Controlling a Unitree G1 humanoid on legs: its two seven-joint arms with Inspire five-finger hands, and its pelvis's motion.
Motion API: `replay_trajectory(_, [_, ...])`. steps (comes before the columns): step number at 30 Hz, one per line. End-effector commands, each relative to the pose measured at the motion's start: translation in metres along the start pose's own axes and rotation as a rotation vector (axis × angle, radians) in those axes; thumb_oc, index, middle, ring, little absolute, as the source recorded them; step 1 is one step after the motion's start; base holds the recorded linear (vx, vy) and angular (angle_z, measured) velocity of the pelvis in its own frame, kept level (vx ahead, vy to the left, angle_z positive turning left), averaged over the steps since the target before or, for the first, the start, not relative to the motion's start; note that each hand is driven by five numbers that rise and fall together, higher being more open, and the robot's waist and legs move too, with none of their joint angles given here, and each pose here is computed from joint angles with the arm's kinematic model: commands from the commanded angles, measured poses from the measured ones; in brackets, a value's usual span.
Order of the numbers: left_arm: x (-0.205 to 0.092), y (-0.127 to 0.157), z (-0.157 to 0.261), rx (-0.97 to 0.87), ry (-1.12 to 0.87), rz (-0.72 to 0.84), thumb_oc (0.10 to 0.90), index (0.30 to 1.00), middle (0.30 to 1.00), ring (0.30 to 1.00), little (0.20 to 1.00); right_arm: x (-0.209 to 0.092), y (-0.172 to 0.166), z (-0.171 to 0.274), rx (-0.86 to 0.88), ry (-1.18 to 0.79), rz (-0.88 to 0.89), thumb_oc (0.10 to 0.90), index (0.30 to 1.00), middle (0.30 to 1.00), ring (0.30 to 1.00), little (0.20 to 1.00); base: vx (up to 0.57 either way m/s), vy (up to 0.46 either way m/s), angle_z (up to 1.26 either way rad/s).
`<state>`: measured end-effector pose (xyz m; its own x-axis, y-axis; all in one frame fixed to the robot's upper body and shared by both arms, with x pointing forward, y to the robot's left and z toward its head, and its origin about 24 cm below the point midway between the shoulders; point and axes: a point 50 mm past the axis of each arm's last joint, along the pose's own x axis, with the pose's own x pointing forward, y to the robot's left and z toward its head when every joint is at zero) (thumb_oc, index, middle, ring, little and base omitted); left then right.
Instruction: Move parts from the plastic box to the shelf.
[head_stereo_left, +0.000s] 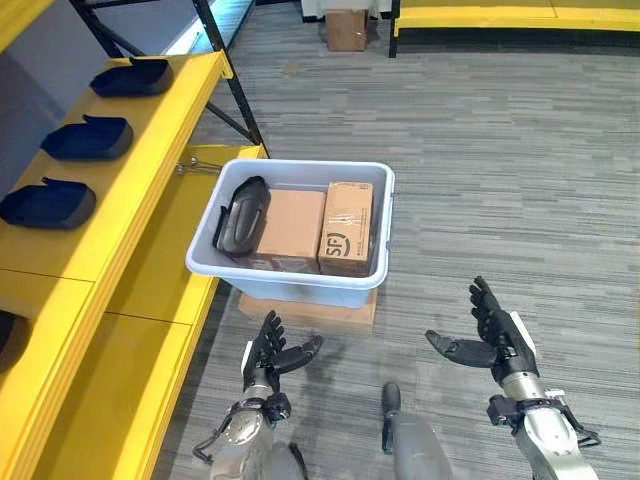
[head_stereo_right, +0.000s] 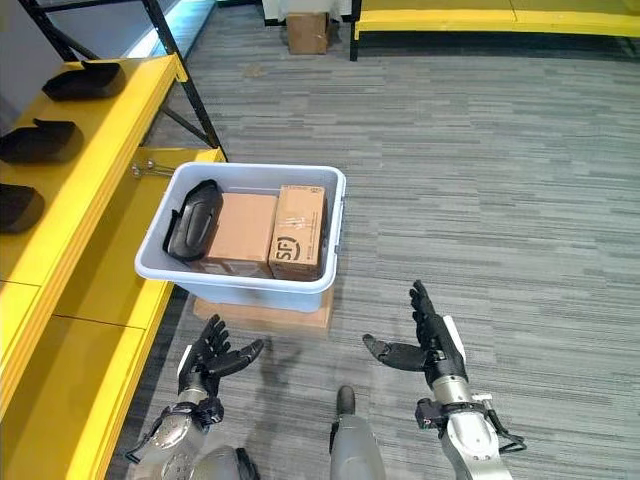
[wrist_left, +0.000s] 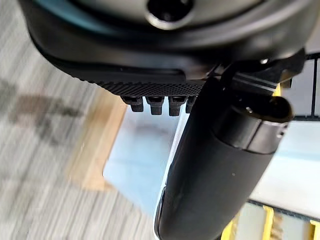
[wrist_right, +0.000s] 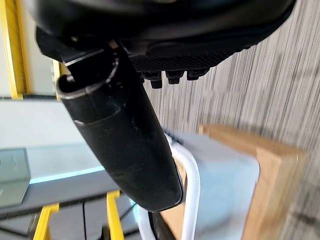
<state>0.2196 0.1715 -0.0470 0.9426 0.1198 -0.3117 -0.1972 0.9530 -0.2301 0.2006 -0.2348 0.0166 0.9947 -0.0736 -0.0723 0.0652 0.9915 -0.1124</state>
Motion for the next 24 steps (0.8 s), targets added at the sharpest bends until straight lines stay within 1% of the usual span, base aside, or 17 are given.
replay_trajectory(1, [0.0,0.014,0.042,-0.06,-0.228,0.05,0.9,1.0,1.0,1.0,1.0,0.011,0.004,0.039,-0.007,-0.23,0.053,0.9,1.0,1.0,1.0,1.0,0.23,0.258,-0.95])
replay_trajectory(5, [0.001,0.016,0.042,-0.067,-0.23,0.057,0.9,1.0,1.0,1.0,1.0,0.011,0.008,0.038,0.024,-0.229,0.059,0.9,1.0,1.0,1.0,1.0,0.18,0.209,-1.18])
replay_trajectory(8, [0.005,0.011,0.05,-0.059,-0.259,0.032,0.9,1.0,1.0,1.0,1.0,0.012,0.009,0.037,0.054,-0.226,0.037,0.9,1.0,1.0,1.0,1.0,0.19,0.293,-0.67])
replay_trajectory(18, [0.011,0.013,0.06,-0.044,-0.29,0.056,0.9,1.0,1.0,1.0,1.0,0.019,0.019,0.04,0.071,-0.233,0.054,0.9,1.0,1.0,1.0,1.0,0.08,0.156,0.01])
replay_trajectory(24, [0.015,0.007,0.065,-0.008,-0.296,0.019,0.9,1.0,1.0,1.0,1.0,0.023,0.02,0.045,0.069,-0.256,0.05,0.9,1.0,1.0,1.0,1.0,0.06,0.135,0.01])
